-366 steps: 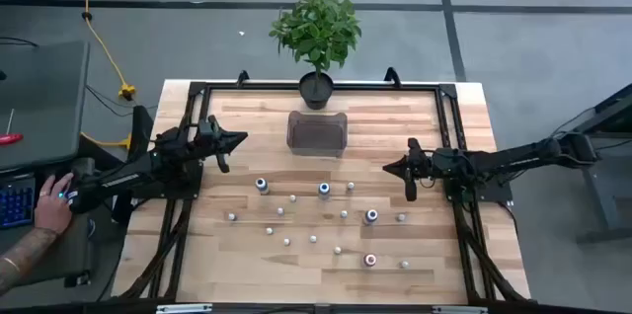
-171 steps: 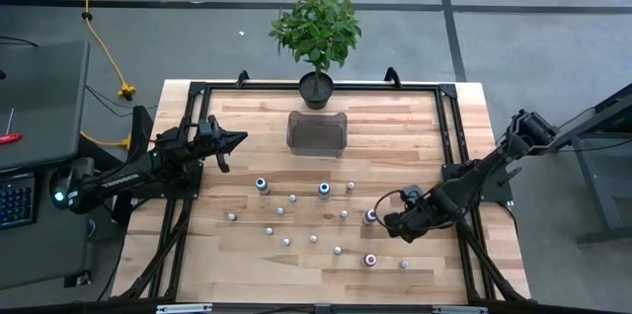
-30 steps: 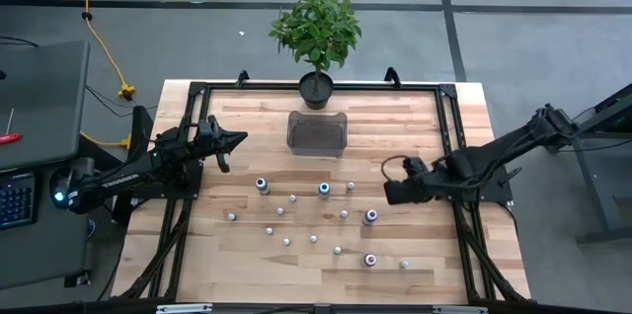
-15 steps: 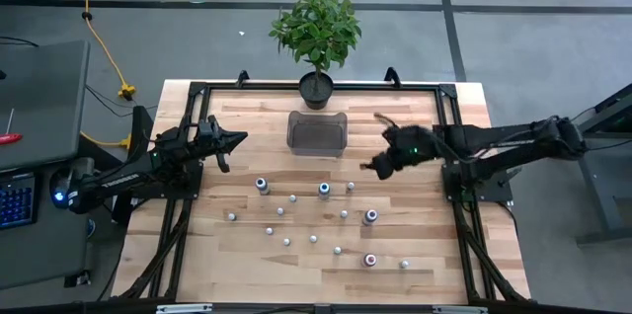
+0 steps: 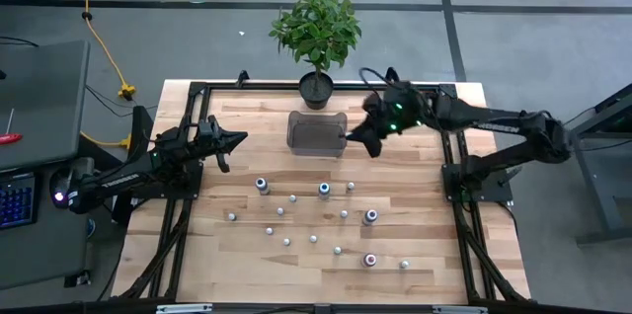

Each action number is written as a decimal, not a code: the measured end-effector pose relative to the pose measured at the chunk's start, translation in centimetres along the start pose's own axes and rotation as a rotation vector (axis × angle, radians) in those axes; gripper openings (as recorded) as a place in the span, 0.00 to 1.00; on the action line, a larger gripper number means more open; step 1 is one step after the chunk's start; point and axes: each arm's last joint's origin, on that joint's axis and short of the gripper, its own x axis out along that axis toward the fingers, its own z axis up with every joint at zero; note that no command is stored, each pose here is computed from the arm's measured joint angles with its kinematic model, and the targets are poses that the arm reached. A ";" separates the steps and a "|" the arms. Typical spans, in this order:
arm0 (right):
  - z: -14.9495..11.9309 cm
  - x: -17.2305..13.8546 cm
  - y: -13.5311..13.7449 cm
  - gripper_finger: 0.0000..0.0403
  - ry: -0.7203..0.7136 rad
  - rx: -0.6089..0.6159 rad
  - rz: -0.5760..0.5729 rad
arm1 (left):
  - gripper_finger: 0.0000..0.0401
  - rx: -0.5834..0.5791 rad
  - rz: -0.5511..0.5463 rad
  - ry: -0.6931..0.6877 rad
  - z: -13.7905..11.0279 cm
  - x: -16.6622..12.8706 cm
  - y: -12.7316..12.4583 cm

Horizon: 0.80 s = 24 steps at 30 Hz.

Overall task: Pick & Place food coloring
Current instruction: Put the small green food coloring bottle into the black bin

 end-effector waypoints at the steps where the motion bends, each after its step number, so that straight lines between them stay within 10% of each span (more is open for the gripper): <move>1: 0.8 0.2 0.0 0.14 0.033 -0.021 -0.023 | 0.00 0.000 0.000 0.000 0.0 0.0 0.0; 13: 7.2 5.0 -1.1 0.14 0.464 -0.189 -0.296 | 0.00 0.000 0.000 0.000 0.0 0.0 0.0; 24: 6.1 11.3 -2.0 0.14 0.663 -0.178 -0.396 | 0.00 0.000 0.000 0.000 0.0 0.0 0.0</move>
